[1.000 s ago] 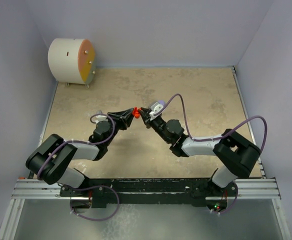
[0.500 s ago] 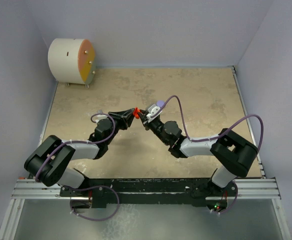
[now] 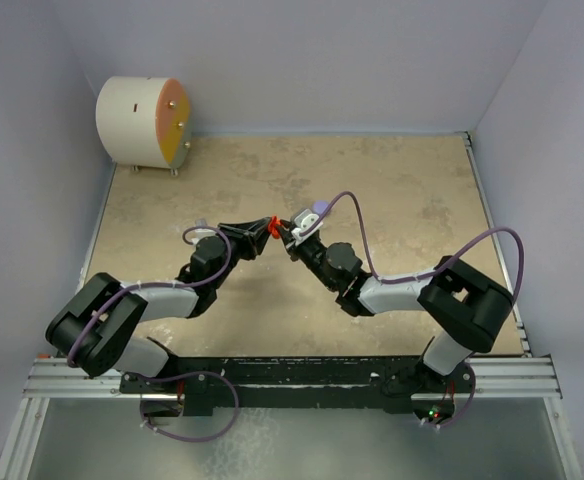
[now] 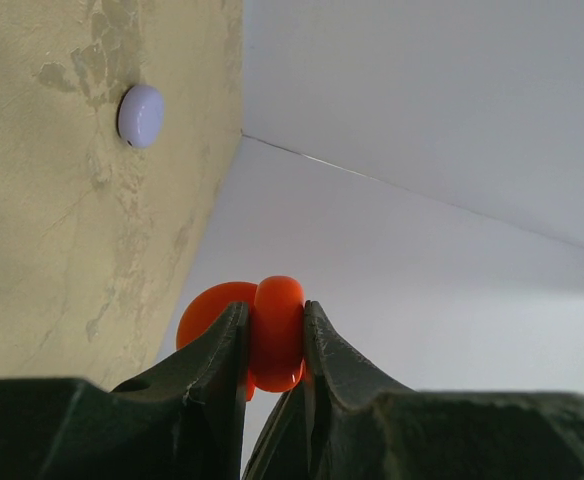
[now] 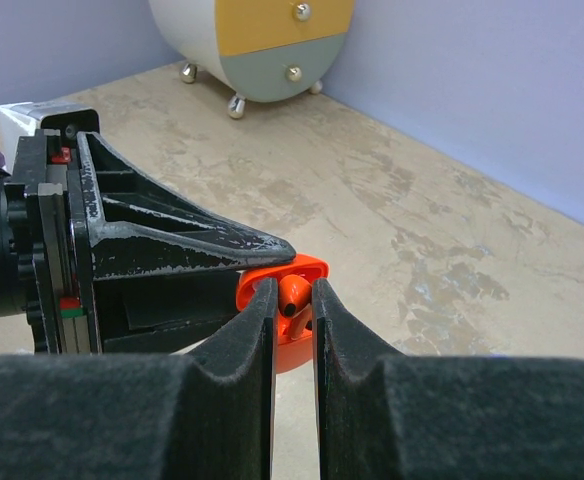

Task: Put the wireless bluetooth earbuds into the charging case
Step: Place the earbud in the charging case.

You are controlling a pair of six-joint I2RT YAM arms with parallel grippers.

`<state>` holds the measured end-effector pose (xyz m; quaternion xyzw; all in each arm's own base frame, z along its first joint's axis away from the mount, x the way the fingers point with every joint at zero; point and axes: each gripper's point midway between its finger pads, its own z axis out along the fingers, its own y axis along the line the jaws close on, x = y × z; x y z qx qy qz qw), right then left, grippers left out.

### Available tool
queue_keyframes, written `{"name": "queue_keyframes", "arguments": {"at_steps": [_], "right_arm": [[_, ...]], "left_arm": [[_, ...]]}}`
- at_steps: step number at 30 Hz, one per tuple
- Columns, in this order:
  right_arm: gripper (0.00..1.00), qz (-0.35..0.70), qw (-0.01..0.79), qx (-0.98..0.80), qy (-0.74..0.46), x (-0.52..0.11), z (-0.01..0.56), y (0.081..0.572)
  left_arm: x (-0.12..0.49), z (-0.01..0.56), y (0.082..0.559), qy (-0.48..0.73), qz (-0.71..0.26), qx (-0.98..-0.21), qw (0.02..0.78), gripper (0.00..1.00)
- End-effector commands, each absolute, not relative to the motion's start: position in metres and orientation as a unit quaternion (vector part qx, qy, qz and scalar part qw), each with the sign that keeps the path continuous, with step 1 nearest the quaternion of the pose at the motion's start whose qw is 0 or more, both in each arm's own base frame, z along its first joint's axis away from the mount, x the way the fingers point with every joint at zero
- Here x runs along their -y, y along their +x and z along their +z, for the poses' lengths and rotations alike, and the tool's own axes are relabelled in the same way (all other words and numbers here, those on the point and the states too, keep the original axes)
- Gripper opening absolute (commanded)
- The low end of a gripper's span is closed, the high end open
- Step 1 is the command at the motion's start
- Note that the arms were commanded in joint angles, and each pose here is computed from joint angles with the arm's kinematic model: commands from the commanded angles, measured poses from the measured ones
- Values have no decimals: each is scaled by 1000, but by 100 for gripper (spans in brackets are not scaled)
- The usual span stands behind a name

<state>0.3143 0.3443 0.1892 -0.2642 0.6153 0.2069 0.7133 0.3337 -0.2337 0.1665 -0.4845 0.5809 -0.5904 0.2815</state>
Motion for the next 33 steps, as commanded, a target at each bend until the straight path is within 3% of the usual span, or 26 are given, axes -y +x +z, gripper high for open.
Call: {"name": "queue_keyframes", "arguments": {"at_steps": [1, 25, 29, 33], "right_arm": [[0, 207, 738, -593, -245, -346, 213, 318], [1, 215, 715, -615, -254, -352, 204, 317], [12, 226, 705, -622, -253, -356, 203, 316], [35, 244, 709, -618, -237, -354, 215, 312]], "left_arm": [[238, 204, 336, -458, -625, -557, 298, 0], [235, 213, 337, -459, -627, -546, 311, 0], [235, 213, 337, -459, -626, -547, 314, 0], [235, 212, 338, -458, -624, -549, 316, 0]]}}
